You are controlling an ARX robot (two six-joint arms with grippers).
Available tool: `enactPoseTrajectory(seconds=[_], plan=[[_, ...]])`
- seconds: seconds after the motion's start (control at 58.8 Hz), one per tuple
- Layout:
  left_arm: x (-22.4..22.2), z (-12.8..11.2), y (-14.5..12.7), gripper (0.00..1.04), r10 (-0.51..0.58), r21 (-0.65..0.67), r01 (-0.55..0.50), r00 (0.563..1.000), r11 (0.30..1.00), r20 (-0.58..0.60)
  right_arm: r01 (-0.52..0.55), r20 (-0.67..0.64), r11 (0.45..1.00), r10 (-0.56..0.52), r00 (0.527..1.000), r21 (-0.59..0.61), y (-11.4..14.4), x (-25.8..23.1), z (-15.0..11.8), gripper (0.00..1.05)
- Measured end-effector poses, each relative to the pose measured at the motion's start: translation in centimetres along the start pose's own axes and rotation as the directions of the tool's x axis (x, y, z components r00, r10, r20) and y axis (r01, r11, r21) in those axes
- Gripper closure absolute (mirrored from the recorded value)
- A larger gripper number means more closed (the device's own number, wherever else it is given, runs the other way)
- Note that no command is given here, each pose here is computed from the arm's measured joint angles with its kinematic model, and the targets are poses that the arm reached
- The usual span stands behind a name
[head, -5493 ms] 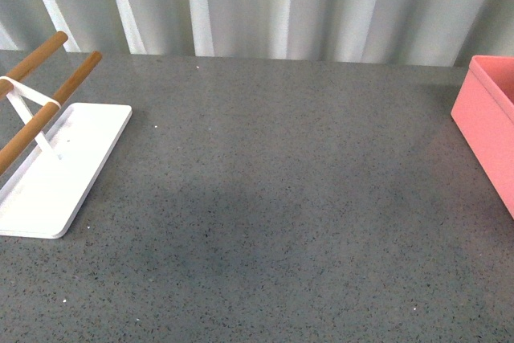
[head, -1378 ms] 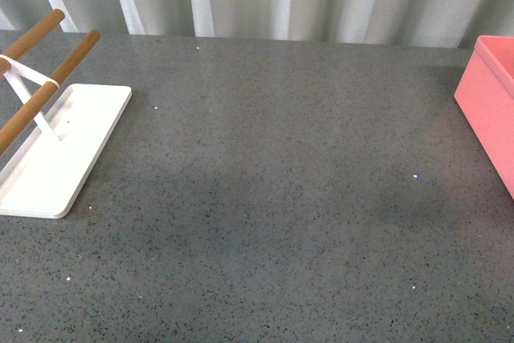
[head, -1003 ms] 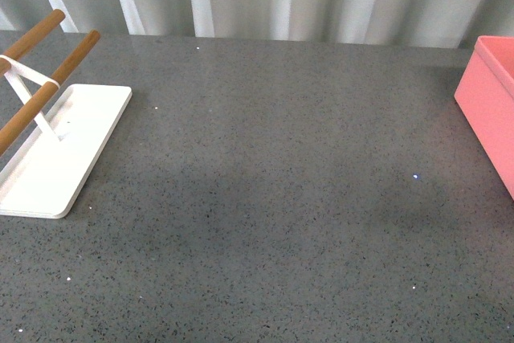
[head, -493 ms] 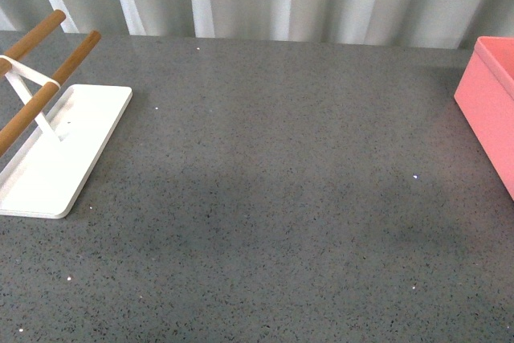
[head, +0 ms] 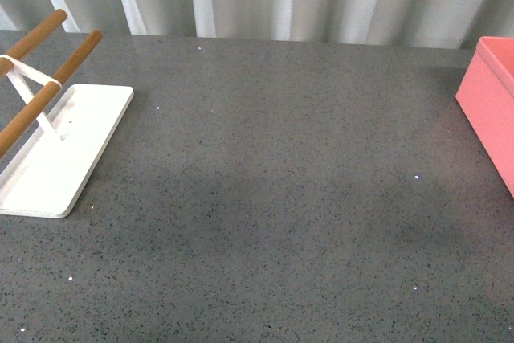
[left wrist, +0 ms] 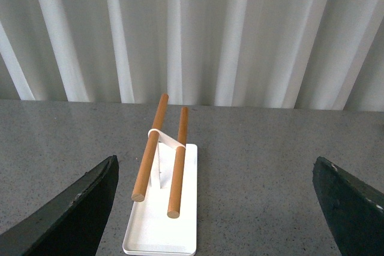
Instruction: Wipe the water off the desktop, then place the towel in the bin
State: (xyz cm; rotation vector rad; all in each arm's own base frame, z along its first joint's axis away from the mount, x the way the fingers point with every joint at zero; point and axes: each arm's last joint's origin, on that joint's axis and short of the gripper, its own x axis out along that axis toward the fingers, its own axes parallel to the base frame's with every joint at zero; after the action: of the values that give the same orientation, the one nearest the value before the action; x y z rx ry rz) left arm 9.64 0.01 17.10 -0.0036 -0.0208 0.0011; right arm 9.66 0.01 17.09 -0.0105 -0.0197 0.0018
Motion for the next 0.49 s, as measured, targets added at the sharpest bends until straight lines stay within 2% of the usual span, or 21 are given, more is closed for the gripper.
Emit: enactPoseTrajectory(seconds=[0.051, 0.357, 0.391, 0.493], plan=[[0.00, 0.00, 0.00, 0.07, 0.000, 0.000, 0.000, 1.000, 1.000, 0.000, 0.000, 0.000, 1.000, 0.000, 1.000, 0.000, 0.00, 0.00, 0.00, 0.61], [0.00, 0.00, 0.00, 0.07, 0.000, 0.000, 0.000, 1.000, 1.000, 0.000, 0.000, 0.000, 1.000, 0.000, 1.000, 0.000, 0.00, 0.00, 0.00, 0.08], [0.00, 0.00, 0.00, 0.07, 0.000, 0.000, 0.000, 1.000, 1.000, 0.000, 0.000, 0.000, 1.000, 0.000, 1.000, 0.002, 0.00, 0.00, 0.00, 0.05], [0.00, 0.00, 0.00, 0.07, 0.000, 0.000, 0.000, 1.000, 1.000, 0.000, 0.000, 0.000, 1.000, 0.000, 1.000, 0.001, 0.00, 0.00, 0.00, 0.07]])
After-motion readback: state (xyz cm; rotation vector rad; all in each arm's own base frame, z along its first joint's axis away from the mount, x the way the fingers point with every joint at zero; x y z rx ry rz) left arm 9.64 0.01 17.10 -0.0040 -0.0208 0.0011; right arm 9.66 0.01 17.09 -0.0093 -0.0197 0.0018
